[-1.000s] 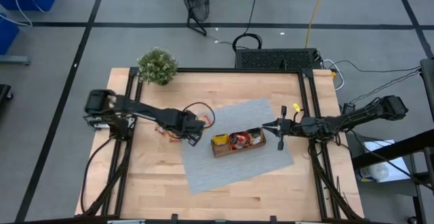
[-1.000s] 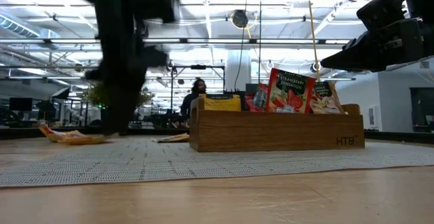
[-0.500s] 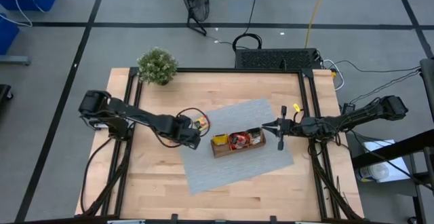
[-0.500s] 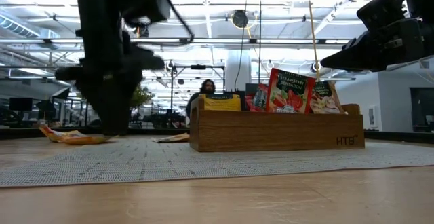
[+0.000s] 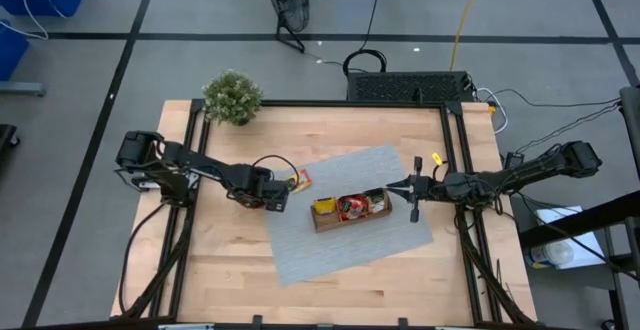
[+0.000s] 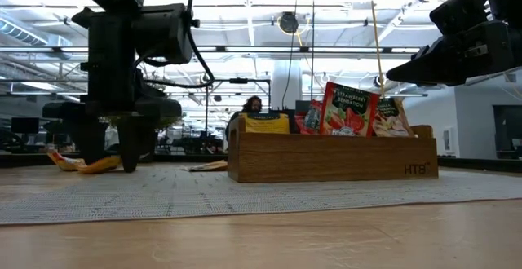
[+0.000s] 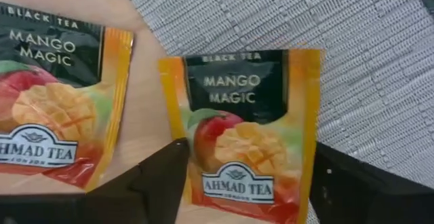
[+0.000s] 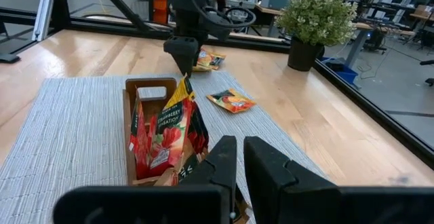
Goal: Pick & Place Tea
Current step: Put the yellow tea bag into the left section of the wooden organizer
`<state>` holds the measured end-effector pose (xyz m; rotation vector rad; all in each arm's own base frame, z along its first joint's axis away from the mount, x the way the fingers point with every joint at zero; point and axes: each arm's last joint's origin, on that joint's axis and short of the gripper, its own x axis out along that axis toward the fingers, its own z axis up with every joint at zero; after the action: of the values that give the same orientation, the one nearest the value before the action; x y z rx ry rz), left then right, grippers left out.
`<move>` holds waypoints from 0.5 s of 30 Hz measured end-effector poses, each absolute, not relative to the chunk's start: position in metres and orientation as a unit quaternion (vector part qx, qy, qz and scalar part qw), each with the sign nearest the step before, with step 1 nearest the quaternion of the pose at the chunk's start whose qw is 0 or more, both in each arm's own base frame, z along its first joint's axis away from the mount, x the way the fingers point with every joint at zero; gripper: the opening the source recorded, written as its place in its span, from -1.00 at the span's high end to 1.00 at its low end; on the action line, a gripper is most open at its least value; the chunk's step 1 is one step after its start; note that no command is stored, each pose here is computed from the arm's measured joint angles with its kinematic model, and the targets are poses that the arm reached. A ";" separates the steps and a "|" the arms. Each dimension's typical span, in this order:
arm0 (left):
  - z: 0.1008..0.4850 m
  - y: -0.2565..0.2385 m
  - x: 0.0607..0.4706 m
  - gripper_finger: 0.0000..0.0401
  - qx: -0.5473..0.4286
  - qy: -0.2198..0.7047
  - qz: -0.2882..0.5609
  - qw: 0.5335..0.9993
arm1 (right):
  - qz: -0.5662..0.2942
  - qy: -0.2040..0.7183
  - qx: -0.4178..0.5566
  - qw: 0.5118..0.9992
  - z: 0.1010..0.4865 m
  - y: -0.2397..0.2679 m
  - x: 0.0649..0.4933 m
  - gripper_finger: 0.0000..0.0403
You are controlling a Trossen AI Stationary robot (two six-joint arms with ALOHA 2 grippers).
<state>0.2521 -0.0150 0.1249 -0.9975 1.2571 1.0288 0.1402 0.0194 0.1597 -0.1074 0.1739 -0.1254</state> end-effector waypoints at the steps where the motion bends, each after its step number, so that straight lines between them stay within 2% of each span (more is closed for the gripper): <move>1: 0.125 -0.015 0.252 -0.29 -0.426 0.539 0.438 0.579 | -0.063 0.087 -0.054 0.993 0.160 0.019 0.140 0.91; 8: 0.130 -0.016 0.251 0.20 -0.423 0.550 0.423 0.583 | -0.063 0.087 -0.054 0.993 0.160 0.019 0.140 0.91; 12: 0.144 -0.016 0.257 0.49 -0.404 0.558 0.400 0.605 | -0.063 0.087 -0.055 0.993 0.160 0.019 0.140 0.91; 15: 0.166 -0.016 0.269 0.66 -0.400 0.529 0.371 0.650 | -0.063 0.087 -0.055 0.993 0.160 0.019 0.140 0.91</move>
<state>0.2695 -0.0164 0.1657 -0.9089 1.2018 0.8436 0.1402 0.0194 0.1597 -0.1109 0.1746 -0.1266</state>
